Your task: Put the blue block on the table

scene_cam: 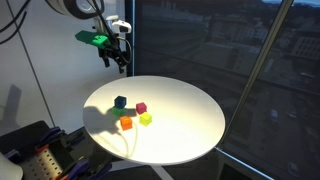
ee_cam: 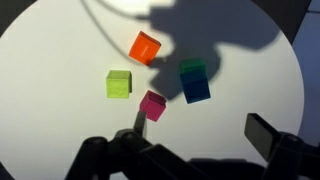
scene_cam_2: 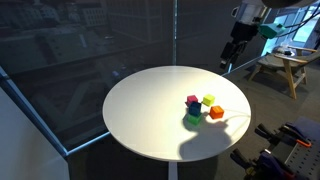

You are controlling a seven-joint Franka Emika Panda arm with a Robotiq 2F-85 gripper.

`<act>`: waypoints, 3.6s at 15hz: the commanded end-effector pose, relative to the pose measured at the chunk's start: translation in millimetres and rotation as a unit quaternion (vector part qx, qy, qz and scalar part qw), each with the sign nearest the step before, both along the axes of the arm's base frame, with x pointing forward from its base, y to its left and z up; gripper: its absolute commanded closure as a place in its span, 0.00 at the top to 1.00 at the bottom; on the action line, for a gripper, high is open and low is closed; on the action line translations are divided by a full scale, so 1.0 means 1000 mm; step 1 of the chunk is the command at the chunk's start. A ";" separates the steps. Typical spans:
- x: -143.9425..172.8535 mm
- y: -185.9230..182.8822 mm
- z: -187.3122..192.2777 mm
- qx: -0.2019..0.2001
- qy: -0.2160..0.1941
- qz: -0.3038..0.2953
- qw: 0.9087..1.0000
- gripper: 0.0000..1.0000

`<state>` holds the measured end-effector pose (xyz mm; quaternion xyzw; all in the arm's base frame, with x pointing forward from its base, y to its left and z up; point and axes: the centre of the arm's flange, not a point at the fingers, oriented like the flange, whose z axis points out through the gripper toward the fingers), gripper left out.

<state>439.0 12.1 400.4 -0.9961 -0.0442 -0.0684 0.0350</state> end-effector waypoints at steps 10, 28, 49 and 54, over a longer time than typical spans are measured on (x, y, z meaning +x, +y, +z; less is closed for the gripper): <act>0.050 0.055 -0.062 -0.021 0.029 0.099 0.994 1.00; 0.082 0.066 -0.121 -0.031 0.022 0.004 0.999 1.00; 0.097 0.079 -0.177 -0.032 0.065 0.001 0.997 1.00; 0.098 0.079 -0.182 -0.038 0.067 -0.002 0.997 1.00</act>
